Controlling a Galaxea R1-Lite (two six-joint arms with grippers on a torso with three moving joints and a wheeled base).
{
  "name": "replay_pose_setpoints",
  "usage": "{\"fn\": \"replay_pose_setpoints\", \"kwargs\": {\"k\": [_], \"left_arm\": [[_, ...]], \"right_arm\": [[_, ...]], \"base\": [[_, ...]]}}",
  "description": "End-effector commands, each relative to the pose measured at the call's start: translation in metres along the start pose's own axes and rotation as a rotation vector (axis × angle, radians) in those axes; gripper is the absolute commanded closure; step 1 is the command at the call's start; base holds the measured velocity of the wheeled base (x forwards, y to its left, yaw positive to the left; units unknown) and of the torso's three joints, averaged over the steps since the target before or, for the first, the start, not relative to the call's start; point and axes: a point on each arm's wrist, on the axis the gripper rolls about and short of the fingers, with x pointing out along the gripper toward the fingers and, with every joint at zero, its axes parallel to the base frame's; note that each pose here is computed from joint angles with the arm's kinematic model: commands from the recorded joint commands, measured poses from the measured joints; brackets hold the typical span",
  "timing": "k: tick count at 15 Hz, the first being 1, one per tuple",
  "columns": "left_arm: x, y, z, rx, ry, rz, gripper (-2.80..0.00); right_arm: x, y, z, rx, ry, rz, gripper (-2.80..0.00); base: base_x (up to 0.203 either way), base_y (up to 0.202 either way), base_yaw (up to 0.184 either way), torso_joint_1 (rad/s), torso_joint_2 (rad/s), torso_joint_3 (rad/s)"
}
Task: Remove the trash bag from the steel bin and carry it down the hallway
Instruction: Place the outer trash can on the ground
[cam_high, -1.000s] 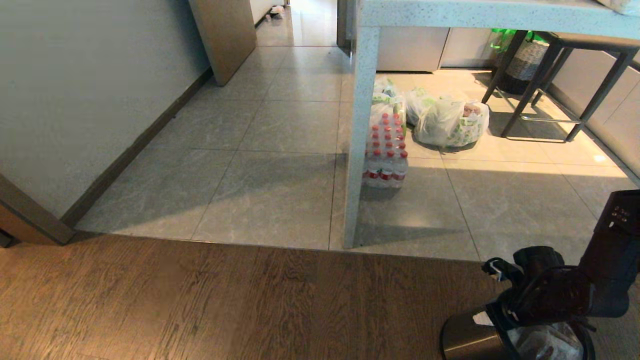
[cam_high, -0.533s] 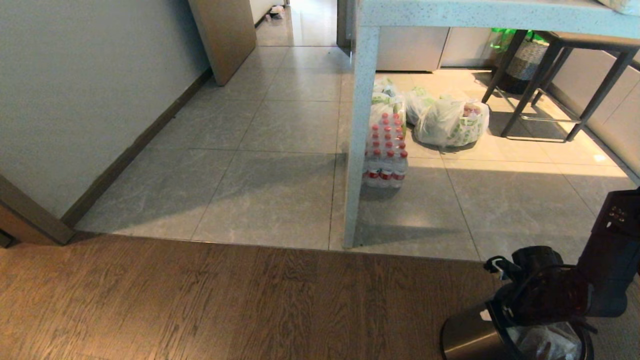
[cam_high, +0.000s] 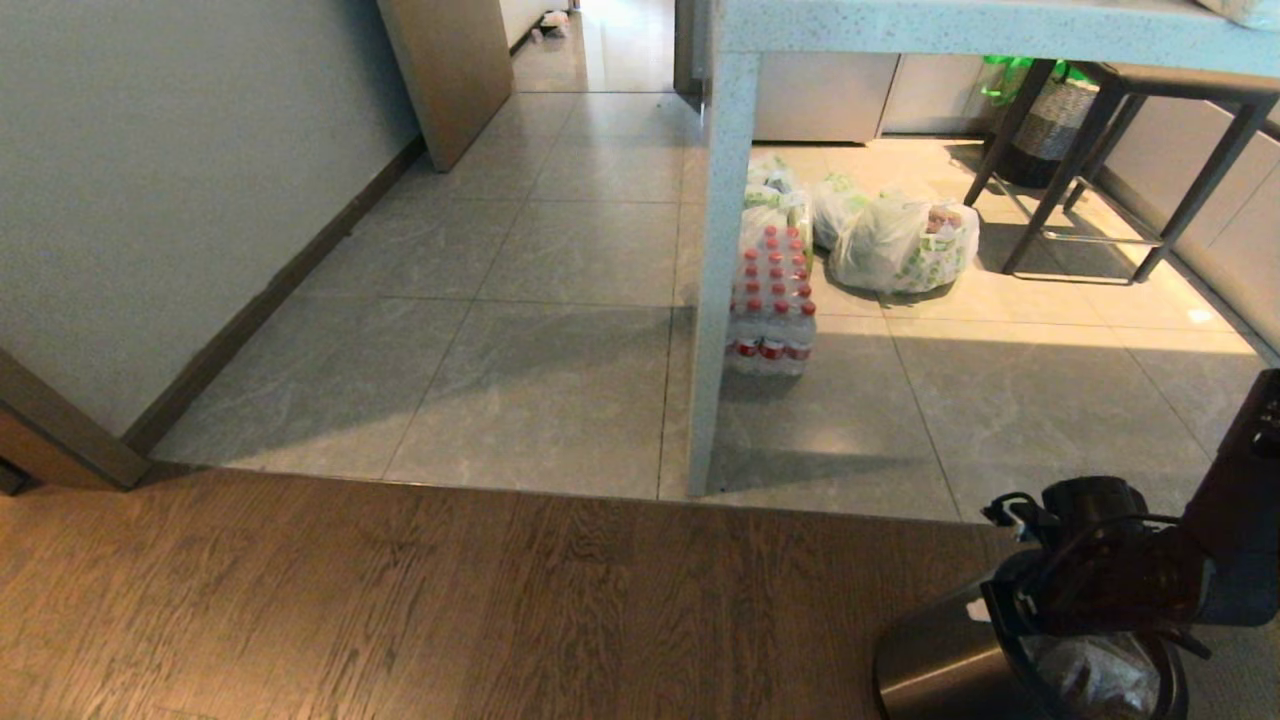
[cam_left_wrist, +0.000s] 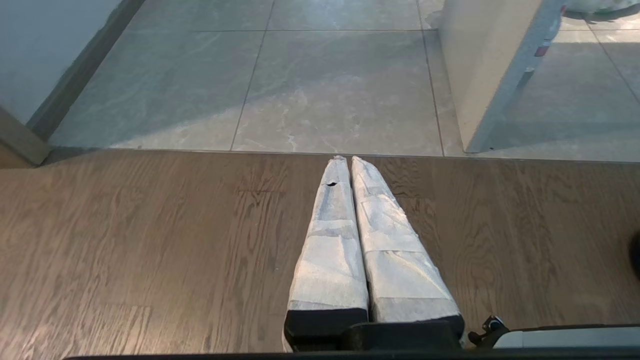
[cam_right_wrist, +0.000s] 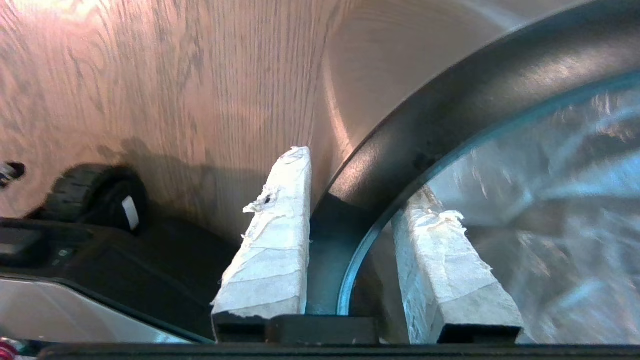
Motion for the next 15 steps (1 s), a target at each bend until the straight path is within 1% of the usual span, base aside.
{"fn": "replay_pose_setpoints", "kwargs": {"k": [1, 3, 9, 10, 13, 15], "left_arm": [[0.000, 0.000, 0.000, 0.000, 0.002, 0.000, 0.00], [0.000, 0.000, 0.000, 0.000, 0.002, 0.002, 0.00], [0.000, 0.000, 0.000, 0.000, 0.002, 0.002, 0.00], [0.000, 0.000, 0.000, -0.001, 0.002, 0.001, 0.00], [0.000, 0.000, 0.000, 0.000, 0.002, 0.000, 0.00], [0.000, 0.000, 0.000, -0.001, 0.002, 0.002, 0.00]], "right_arm": [[-0.023, -0.006, 0.009, 0.009, -0.062, -0.022, 0.00], [-0.035, -0.008, 0.008, 0.014, -0.067, -0.029, 0.00], [-0.067, -0.002, 0.003, 0.015, -0.051, -0.026, 0.00], [-0.070, -0.001, 0.001, 0.017, -0.033, -0.022, 0.00], [-0.083, 0.001, 0.003, 0.014, -0.055, -0.028, 0.00], [-0.096, 0.004, -0.001, 0.014, -0.054, -0.028, 0.00]], "base": [[0.000, 0.000, 0.000, 0.000, 0.00, 0.000], [0.000, 0.000, 0.000, 0.000, 0.00, 0.000], [0.000, 0.000, 0.000, 0.000, 0.00, 0.000], [0.000, 0.000, 0.000, 0.000, 0.00, 0.000], [0.000, 0.000, 0.000, 0.000, 0.00, 0.000], [0.000, 0.000, 0.000, 0.000, 0.00, 0.000]]}}
